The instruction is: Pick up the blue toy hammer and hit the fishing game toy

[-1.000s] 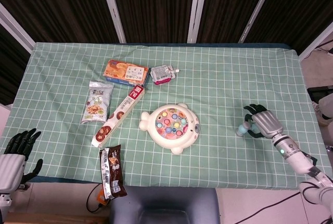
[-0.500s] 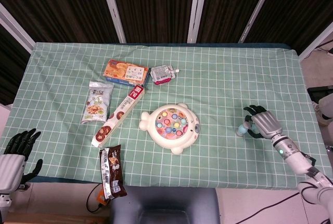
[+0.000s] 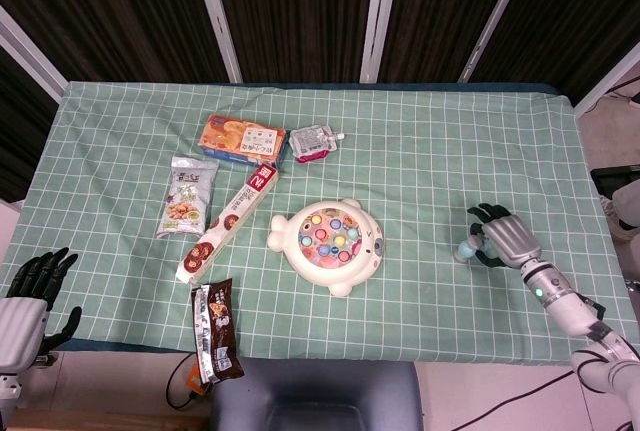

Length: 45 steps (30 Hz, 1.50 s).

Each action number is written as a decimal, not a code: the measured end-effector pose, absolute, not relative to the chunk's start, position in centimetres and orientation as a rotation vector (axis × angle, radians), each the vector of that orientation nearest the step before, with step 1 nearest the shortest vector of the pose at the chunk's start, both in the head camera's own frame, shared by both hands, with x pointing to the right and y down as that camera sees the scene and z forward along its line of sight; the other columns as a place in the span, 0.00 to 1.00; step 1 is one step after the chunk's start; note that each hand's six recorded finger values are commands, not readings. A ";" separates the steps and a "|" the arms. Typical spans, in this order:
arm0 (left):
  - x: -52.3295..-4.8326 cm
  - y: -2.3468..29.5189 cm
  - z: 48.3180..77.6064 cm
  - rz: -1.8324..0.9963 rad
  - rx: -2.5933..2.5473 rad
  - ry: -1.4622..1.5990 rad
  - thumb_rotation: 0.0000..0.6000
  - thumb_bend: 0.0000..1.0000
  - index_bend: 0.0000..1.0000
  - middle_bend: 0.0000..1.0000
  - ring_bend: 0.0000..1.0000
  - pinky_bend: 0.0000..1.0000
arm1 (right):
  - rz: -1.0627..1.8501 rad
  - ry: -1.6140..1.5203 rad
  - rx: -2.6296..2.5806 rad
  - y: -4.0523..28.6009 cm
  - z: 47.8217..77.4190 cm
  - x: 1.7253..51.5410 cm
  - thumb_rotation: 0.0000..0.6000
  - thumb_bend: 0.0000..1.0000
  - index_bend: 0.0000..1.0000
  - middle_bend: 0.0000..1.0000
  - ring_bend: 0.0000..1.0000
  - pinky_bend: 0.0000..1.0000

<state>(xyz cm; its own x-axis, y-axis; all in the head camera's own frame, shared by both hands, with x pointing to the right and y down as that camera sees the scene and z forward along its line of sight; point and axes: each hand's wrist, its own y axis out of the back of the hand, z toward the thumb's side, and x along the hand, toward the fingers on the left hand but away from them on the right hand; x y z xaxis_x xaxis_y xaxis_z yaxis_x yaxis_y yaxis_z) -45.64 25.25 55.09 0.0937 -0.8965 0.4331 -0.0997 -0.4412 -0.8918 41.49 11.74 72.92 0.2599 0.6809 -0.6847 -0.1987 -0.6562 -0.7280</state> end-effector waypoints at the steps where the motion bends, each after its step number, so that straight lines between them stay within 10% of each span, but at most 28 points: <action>1: -45.6 25.2 55.1 -1.421 -1.663 0.995 1.00 0.43 0.00 0.03 0.01 0.10 | 1.493 -0.441 -1.786 11.8 72.9 41.5 1.00 0.52 0.64 0.26 0.15 0.29; 15: -45.6 25.3 55.1 -1.416 -1.665 0.993 1.00 0.43 0.00 0.03 0.01 0.10 | 1.477 -0.436 -1.795 12.1 72.9 41.2 1.00 0.58 0.68 0.26 0.15 0.30; 25: -45.5 25.3 55.0 -1.412 -1.667 0.993 1.00 0.43 0.00 0.03 0.01 0.10 | 1.438 -0.426 -1.779 12.5 72.7 40.8 1.00 0.60 0.77 0.51 0.53 0.52; 45: -45.5 25.3 55.1 -1.411 -1.674 0.992 1.00 0.43 0.00 0.03 0.01 0.10 | 1.411 -0.445 -1.780 13.0 73.2 40.3 1.00 0.61 0.87 0.63 0.65 0.72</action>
